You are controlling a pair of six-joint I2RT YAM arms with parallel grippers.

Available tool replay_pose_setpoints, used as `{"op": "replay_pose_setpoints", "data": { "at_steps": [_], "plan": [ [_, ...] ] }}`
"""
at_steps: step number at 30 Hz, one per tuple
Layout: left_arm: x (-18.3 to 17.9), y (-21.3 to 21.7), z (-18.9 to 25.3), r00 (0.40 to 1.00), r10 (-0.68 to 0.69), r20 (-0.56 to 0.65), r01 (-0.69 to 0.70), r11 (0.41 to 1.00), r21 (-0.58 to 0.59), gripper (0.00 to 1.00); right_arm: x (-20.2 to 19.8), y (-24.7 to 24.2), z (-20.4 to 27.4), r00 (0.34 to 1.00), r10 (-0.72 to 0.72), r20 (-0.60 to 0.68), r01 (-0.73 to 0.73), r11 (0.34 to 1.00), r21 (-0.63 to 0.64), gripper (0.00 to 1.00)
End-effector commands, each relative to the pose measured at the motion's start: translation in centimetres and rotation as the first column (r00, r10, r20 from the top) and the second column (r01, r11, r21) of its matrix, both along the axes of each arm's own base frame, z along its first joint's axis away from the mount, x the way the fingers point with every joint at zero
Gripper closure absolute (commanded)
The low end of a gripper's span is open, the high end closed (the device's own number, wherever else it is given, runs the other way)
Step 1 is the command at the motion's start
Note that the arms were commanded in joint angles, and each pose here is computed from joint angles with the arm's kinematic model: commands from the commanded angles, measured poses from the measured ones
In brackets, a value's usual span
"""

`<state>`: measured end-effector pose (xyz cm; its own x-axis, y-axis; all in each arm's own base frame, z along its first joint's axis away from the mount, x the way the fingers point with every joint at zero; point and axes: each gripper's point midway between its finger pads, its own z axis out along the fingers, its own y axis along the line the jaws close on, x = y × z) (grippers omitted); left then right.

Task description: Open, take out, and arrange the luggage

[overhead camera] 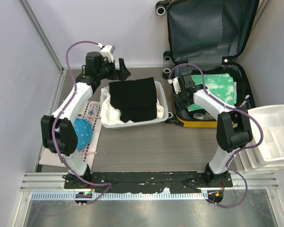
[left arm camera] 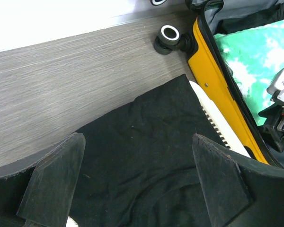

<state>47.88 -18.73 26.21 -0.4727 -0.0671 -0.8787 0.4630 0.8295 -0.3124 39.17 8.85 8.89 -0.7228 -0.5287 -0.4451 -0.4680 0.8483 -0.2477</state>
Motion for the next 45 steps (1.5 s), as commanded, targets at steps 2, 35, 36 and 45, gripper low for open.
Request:
{"op": "replay_pose_setpoints", "data": {
  "at_steps": [2, 35, 36, 45],
  "plan": [
    [0.7, 0.2, 2.4, 0.997, 0.038, 0.064, -0.035, 0.998, -0.044, 0.00, 3.0, -1.0, -0.4, 0.989, -0.018, 0.150, 0.030, 0.997, -0.075, 0.45],
    [1.0, -24.7, 5.6, 0.955, -0.295, 0.002, 0.239, 0.767, -0.595, 0.00, 2.7, -8.8, 14.2, 0.917, -0.110, 0.384, -0.004, 0.958, 0.286, 0.99],
    [0.8, -25.7, 5.8, 0.953, -0.302, -0.005, 0.236, 0.753, -0.614, 0.00, 2.5, -9.3, 14.6, 0.912, -0.123, 0.390, 0.004, 0.956, 0.292, 1.00],
    [-0.7, -32.6, 1.2, 0.922, -0.329, -0.202, 0.081, 0.677, -0.732, 0.00, 1.3, -10.5, 16.3, 0.901, -0.134, 0.412, -0.012, 0.943, 0.333, 0.99]
  ]
}}
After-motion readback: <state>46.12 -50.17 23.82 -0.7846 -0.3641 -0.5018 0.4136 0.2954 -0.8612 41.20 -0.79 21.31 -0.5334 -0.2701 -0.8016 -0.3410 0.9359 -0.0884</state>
